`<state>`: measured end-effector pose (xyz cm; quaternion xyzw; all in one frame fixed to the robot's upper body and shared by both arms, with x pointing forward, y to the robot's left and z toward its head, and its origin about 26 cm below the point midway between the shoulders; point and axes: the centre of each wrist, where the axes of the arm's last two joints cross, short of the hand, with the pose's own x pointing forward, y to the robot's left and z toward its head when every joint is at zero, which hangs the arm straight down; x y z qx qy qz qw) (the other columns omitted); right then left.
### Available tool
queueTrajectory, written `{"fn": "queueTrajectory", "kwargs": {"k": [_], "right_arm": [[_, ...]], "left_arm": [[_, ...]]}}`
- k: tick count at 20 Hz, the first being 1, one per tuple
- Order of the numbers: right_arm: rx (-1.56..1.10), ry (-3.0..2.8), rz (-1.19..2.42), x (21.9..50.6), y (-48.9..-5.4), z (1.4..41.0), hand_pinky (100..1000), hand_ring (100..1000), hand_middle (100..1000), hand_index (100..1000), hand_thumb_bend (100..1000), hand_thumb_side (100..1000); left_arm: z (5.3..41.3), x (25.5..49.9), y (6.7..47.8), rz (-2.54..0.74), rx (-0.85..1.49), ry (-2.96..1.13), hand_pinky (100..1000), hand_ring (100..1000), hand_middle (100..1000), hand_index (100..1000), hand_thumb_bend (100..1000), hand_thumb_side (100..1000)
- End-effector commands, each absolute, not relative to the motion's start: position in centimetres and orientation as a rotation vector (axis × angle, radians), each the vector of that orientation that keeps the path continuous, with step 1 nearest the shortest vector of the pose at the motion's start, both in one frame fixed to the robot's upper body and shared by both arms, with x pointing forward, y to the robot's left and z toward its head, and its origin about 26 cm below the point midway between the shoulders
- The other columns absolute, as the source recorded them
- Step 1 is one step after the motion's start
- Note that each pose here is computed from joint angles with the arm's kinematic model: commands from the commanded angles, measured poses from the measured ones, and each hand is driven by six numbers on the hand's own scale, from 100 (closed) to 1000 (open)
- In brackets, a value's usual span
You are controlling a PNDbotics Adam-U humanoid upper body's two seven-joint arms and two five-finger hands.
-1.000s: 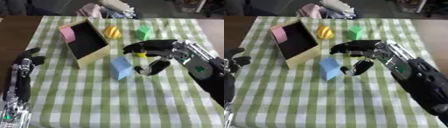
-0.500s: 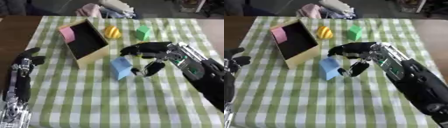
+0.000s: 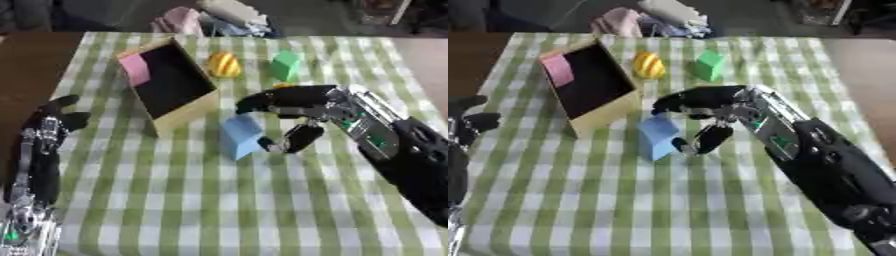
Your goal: Pick up objects on the table and place them in the box.
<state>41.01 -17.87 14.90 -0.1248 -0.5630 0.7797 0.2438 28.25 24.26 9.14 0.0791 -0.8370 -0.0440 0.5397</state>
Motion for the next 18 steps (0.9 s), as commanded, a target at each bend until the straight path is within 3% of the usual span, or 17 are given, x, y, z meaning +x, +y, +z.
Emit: {"fn": "queueTrajectory", "kwargs": {"k": [1, 9, 18], "right_arm": [[-0.383, -1.552, 2.139, 41.4, -17.8, 16.0, 1000, 1000, 1000, 1000, 100, 417], [-0.385, -1.524, 2.151, 41.8, -17.6, 15.3, 1000, 1000, 1000, 1000, 100, 449], [-0.421, -1.467, 2.147, 42.5, -18.0, 14.2, 1000, 1000, 1000, 1000, 100, 426]], "left_arm": [[9.8, 28.3, 24.2, -0.116, 0.181, -2.016, 728, 677, 759, 769, 100, 869], [9.9, 28.3, 24.2, -0.116, 0.177, -2.018, 728, 677, 758, 769, 100, 869], [9.9, 28.3, 24.1, -0.116, 0.174, -2.019, 728, 676, 758, 769, 100, 870]]}}
